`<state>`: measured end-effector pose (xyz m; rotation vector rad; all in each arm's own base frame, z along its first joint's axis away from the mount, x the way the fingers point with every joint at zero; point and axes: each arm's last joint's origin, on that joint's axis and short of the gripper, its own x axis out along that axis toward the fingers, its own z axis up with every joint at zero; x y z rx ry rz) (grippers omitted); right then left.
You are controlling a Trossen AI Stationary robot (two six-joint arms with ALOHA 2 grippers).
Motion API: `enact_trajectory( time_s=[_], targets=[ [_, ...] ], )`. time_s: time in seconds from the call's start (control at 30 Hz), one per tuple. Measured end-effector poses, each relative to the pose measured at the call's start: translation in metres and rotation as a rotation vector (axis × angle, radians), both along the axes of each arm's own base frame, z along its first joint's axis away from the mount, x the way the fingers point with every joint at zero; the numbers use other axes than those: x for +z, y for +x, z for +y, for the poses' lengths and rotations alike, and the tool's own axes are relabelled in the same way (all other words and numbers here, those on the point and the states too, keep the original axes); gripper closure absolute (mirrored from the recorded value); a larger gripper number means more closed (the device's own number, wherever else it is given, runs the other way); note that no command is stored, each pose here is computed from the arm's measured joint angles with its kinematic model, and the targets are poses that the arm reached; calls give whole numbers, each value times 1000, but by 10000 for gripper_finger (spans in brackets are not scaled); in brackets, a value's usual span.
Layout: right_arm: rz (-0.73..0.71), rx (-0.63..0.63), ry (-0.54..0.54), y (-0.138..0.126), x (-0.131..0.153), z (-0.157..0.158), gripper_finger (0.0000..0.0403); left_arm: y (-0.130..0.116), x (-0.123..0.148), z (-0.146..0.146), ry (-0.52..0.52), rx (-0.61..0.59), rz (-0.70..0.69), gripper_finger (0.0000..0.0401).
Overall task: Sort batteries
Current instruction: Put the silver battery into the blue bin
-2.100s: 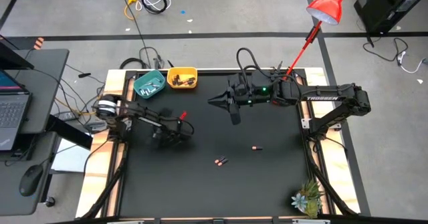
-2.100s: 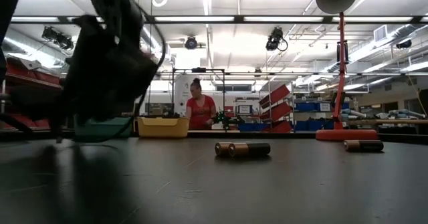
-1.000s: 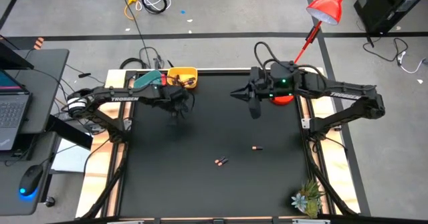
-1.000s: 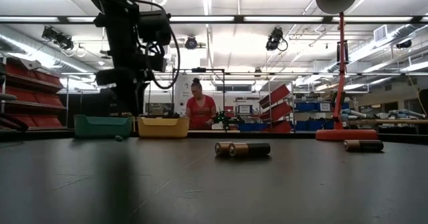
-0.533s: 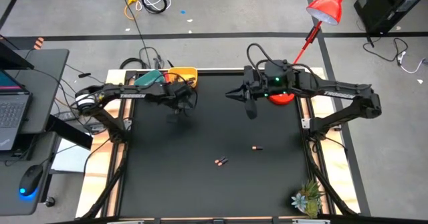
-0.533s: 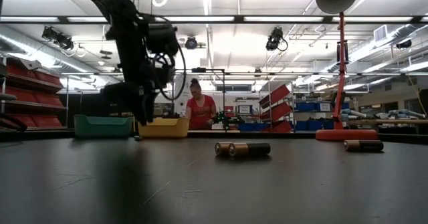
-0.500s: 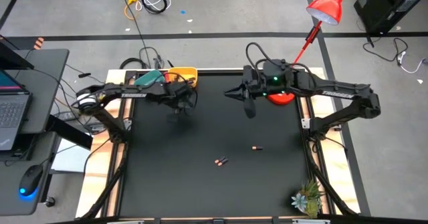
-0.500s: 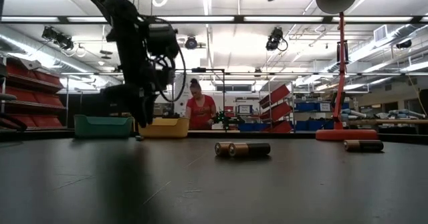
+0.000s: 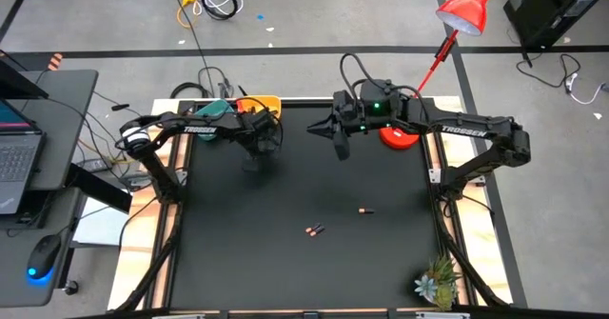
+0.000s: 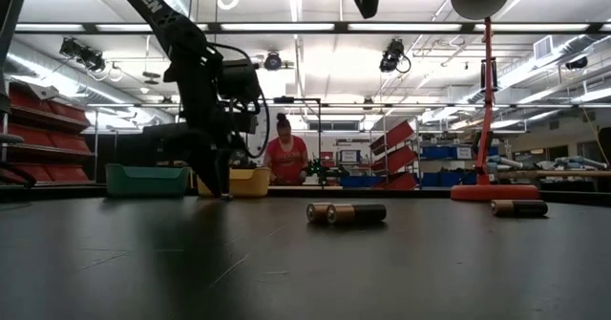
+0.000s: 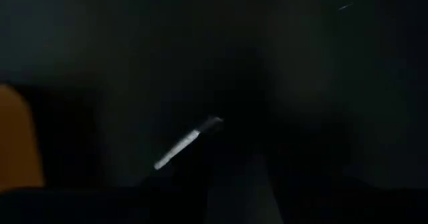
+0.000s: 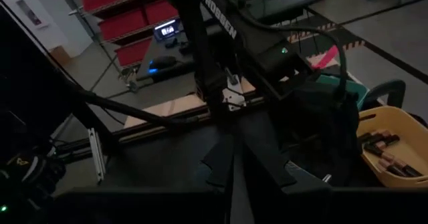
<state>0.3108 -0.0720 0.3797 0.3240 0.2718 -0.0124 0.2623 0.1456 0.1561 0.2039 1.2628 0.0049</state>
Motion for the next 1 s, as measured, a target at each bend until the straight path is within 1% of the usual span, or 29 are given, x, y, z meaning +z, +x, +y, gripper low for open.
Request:
enact_trajectory(
  time_s=[0.13, 0.2, 0.23, 0.3, 0.37, 0.43, 0.47, 0.53, 0.6, 0.7, 0.77, 0.83, 0.9, 1.0],
  targets=[
    [-2, 1, 2, 1, 0, 0, 361, 0, -3, -1, -54, -16, -10, 254],
    [-3, 3, 6, 1, 0, 0, 361, 1, -3, -2, -54, -19, -11, 254],
    [-3, 4, 7, 1, 0, 0, 361, 2, -2, -2, -42, -18, -3, 254],
    [-3, 8, 8, 1, 0, 0, 361, 10, 7, 0, 14, 1, -11, 254],
    [-3, 13, 12, 1, 0, 1, 361, 20, 19, 2, 62, 3, -51, 254],
    [-2, 12, 23, 1, 0, 1, 361, 30, 30, 6, 79, 30, -96, 254],
    [3, 9, 33, 0, -1, 1, 361, 37, 34, 9, 78, 68, -129, 254],
    [15, -8, 54, -1, -1, -1, 361, 50, 36, 17, 63, 165, -148, 254],
    [38, -40, 65, -4, -2, -3, 361, 62, 31, 26, 30, 271, -135, 254],
    [47, -50, 62, -10, 1, -2, 361, 84, 23, 39, -14, 407, -131, 254],
    [44, -46, 53, -15, 5, -1, 361, 100, 18, 47, -9, 480, -125, 255],
    [40, -42, 45, -20, 8, 1, 361, 113, 13, 54, 8, 533, -98, 254],
    [32, -42, 43, -24, 12, 3, 361, 122, 9, 60, 3, 563, -78, 254],
    [30, -50, 37, -31, 16, 4, 361, 128, 5, 63, -28, 612, -13, 254]
  ],
)
